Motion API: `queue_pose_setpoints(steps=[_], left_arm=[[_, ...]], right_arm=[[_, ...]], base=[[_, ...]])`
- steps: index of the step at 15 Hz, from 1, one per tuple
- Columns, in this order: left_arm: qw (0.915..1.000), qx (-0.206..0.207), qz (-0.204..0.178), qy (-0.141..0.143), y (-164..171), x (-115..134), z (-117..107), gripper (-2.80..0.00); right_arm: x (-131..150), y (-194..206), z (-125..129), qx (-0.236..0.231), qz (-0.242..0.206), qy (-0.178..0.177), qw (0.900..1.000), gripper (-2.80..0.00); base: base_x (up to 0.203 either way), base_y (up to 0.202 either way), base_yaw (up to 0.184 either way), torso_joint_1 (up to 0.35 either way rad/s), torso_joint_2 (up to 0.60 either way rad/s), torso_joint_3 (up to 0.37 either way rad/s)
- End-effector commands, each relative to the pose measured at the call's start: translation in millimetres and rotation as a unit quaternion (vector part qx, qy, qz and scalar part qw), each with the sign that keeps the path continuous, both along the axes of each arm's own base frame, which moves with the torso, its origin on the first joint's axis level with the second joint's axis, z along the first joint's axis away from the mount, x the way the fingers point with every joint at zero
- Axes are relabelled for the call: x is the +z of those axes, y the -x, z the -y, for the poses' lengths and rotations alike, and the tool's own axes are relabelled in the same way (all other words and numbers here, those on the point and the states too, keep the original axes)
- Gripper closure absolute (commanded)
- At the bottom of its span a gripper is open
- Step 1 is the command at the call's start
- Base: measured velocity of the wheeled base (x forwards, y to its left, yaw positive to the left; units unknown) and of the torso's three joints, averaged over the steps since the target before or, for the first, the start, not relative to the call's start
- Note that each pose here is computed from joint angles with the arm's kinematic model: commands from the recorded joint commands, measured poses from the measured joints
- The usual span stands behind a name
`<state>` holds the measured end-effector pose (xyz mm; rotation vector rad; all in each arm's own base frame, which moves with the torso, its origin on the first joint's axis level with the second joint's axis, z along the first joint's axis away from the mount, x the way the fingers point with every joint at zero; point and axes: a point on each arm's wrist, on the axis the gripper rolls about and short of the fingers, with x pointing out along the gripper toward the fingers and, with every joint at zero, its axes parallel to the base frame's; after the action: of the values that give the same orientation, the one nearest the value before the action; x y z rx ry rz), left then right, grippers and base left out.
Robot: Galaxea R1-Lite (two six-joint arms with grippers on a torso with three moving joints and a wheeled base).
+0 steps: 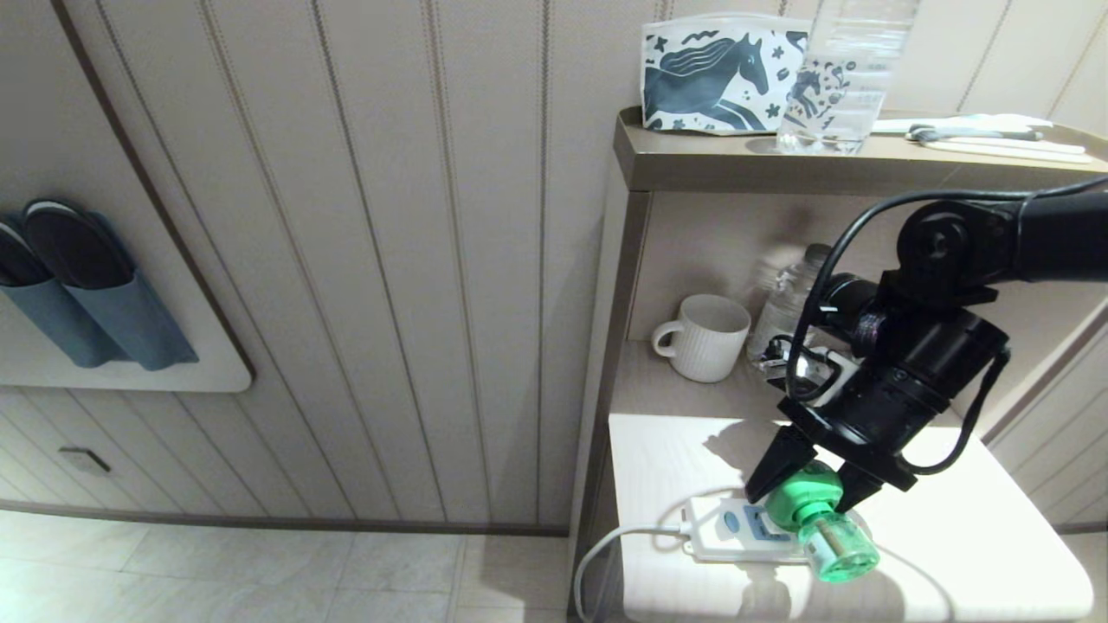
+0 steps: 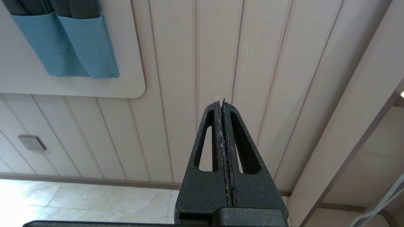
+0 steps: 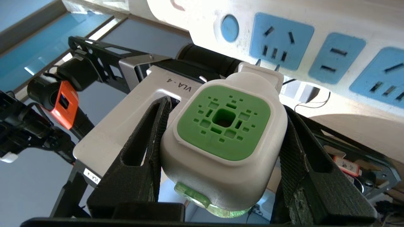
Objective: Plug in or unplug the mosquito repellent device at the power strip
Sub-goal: Insert the plug into the socket
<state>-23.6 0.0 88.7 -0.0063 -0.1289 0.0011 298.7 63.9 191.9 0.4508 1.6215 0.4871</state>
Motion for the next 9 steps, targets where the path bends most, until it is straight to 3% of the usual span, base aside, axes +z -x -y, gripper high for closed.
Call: queue_pose_setpoints(steps=[1,9], left_arm=[[1.0,0.0,0.001,0.0,0.1,0.1,0.0,0.0],[1.0,0.0,0.001,0.0,0.1,0.1,0.0,0.0]], right_arm=[[-0.4,1.1,-0.2,0.0,-0.005,-0.001,1.0,0.0],[-6.2,-6.5,-1.0,0.0,-0.007,-0.001,1.0,0.0]], base=[[0.0,0.0,0.0,0.0,0.0,0.0],[0.0,0.0,0.0,0.0,0.0,0.0]])
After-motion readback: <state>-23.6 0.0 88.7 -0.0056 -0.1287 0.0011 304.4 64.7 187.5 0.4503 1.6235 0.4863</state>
